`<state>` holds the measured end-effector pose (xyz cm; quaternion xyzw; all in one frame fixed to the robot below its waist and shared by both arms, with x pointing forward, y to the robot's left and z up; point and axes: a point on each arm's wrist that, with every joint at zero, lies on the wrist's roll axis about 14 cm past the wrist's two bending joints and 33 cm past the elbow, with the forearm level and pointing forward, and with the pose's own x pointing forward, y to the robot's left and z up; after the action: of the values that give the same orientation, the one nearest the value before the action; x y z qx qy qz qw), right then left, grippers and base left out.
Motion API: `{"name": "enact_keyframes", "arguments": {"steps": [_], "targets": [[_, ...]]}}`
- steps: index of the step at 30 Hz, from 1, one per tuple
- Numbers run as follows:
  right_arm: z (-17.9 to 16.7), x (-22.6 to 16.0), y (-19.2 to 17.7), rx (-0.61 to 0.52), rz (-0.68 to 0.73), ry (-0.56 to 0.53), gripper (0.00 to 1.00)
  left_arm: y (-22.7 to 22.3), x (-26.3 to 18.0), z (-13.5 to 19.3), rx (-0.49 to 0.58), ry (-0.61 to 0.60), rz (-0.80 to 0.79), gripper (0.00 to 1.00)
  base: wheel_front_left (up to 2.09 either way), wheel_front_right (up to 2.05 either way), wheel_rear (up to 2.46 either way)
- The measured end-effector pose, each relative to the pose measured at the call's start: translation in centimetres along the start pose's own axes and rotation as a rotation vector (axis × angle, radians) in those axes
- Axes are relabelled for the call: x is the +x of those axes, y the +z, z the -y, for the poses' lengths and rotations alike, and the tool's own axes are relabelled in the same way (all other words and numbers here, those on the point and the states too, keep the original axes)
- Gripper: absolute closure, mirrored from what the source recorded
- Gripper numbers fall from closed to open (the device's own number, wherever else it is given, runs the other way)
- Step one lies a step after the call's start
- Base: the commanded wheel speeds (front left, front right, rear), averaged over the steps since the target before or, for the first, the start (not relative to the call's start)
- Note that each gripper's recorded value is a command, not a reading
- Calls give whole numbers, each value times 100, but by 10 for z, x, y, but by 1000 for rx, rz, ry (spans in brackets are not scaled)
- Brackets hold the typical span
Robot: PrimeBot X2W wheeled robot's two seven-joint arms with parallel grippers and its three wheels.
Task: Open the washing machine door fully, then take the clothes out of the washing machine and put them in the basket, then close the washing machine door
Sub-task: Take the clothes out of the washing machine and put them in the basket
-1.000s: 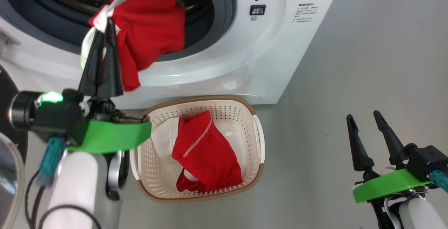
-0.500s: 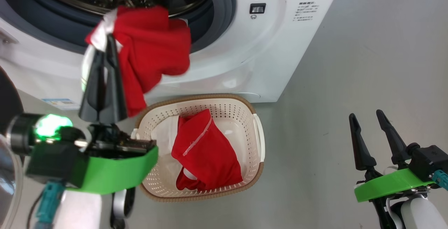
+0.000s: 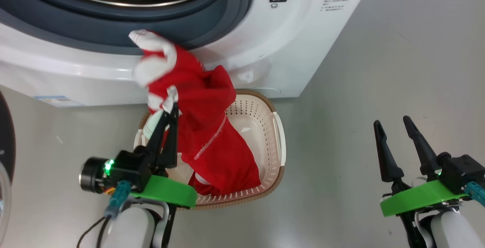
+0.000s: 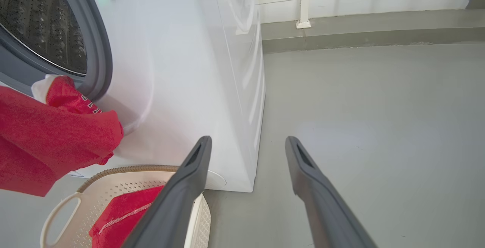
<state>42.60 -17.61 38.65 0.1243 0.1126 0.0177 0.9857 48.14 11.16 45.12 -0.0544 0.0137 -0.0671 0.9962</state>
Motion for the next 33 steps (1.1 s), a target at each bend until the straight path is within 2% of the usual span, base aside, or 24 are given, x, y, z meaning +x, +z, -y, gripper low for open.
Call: {"name": "enact_keyframes", "arguments": {"steps": [3,20,33], "targets": [[1,7,-3,1,-3,0,0,-43,-3,1,8,-12,-129,100,0,0,0],[8,30,-30,1,-59,-8,0,-168,-8,4,0,-73,-504,100,0,0,0],[11,45,-52,-4,-99,-1,0,-223,-7,-3,-15,-74,-679,100,0,0,0]]}}
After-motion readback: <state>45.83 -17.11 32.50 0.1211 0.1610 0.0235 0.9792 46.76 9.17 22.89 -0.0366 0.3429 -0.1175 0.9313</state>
